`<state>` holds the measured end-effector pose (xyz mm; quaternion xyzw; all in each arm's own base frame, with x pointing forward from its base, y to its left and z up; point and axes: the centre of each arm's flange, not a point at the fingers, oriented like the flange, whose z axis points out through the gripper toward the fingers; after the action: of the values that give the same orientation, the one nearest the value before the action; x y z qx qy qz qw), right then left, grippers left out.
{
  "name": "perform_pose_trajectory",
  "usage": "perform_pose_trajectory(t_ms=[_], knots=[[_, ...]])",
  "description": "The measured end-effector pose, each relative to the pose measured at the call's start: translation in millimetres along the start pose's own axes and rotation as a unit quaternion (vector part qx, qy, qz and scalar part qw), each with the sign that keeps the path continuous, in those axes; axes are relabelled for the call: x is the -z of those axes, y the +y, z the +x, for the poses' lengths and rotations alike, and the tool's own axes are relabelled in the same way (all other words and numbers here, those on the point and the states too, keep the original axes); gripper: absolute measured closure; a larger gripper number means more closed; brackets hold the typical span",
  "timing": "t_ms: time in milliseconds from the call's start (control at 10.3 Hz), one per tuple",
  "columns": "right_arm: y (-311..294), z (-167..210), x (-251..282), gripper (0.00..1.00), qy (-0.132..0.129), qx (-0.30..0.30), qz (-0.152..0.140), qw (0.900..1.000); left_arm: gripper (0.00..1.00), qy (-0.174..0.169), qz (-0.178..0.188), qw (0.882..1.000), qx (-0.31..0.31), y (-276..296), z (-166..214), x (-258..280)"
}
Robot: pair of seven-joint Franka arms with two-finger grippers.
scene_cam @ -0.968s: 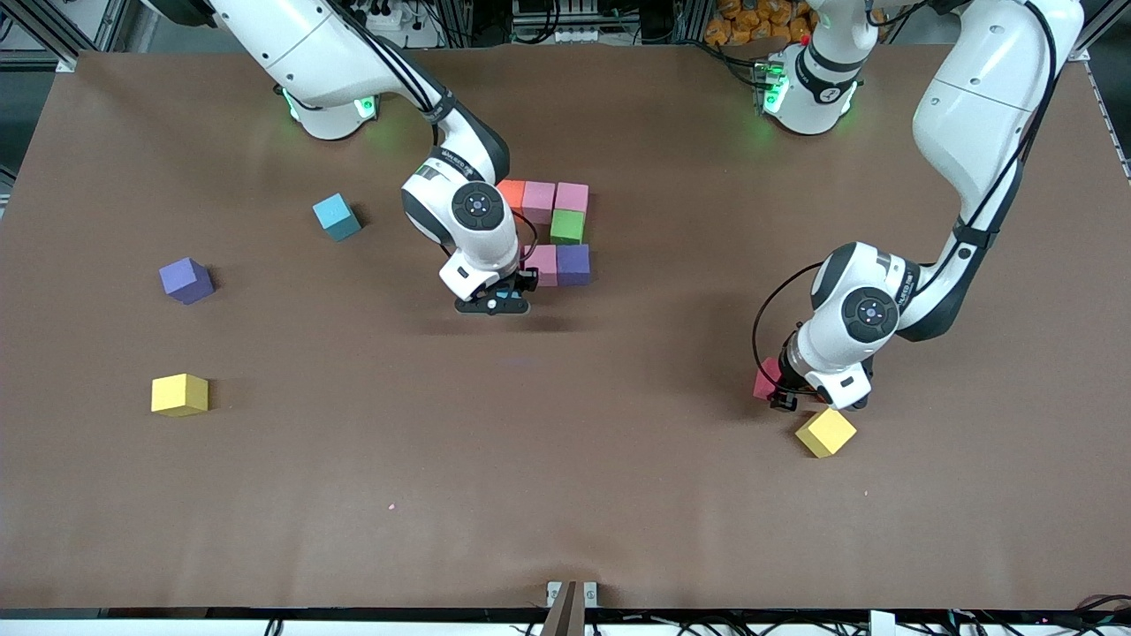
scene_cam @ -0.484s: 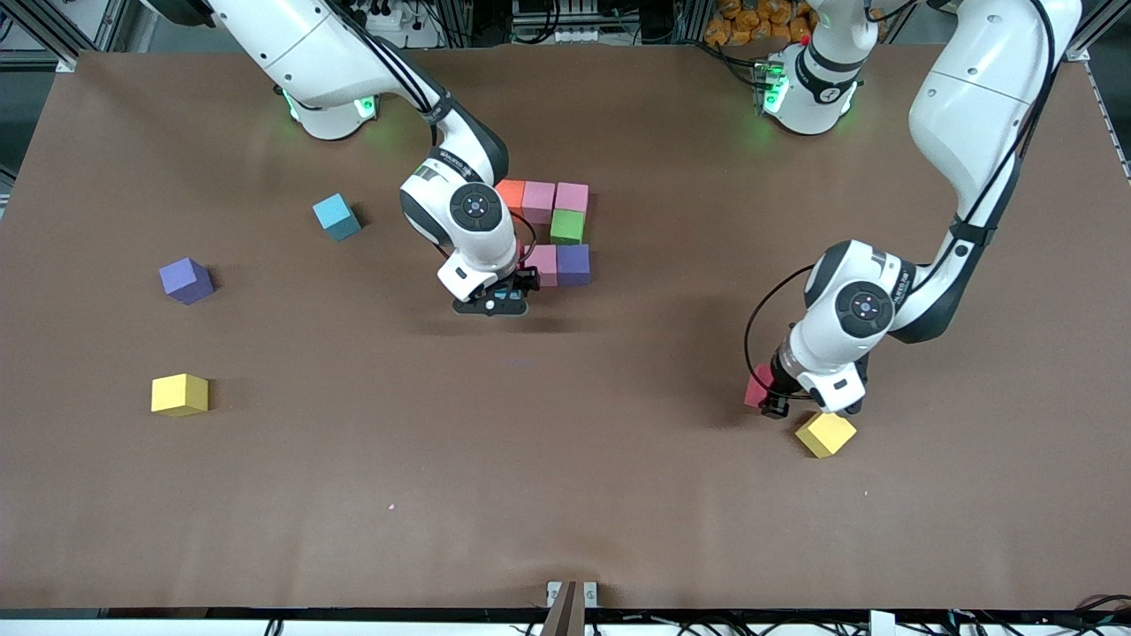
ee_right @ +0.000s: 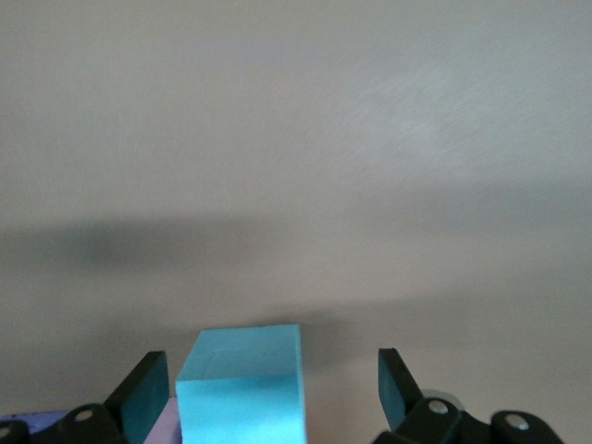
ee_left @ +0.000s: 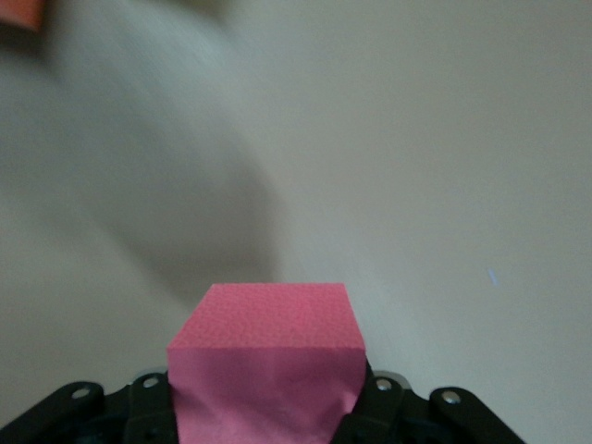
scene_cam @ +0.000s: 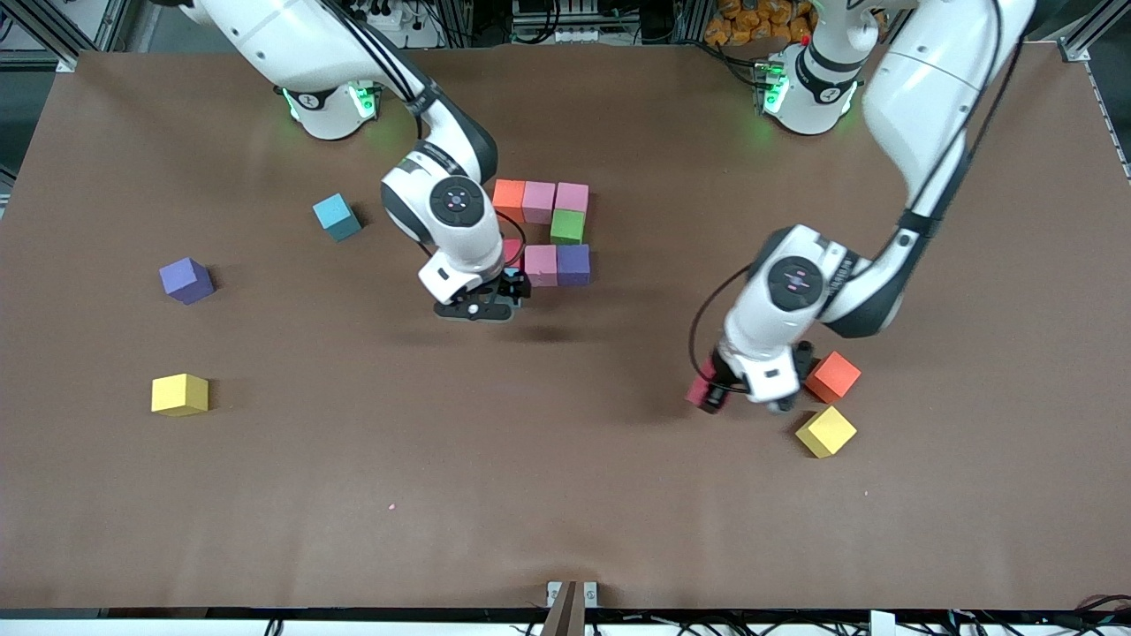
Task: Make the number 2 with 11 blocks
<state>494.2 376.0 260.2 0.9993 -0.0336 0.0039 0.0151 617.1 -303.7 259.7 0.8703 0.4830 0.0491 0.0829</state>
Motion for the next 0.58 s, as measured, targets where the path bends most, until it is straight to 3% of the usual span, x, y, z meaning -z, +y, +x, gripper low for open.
perform_pose_trajectory(t_ms=[291, 581], knots=[[70.8, 47.1, 54.8, 0.0, 0.009, -0.02, -0.008, 1.0, 0.39, -0.011, -0.01, 0.996, -0.083, 28.2, -95.1, -1.0], [178.1, 91.1, 49.2, 0.0, -0.026, 0.038, -0.031, 0.998, 0.39, -0.01, -0.021, 0.986, -0.166, 52.0, -171.8, -15.4]])
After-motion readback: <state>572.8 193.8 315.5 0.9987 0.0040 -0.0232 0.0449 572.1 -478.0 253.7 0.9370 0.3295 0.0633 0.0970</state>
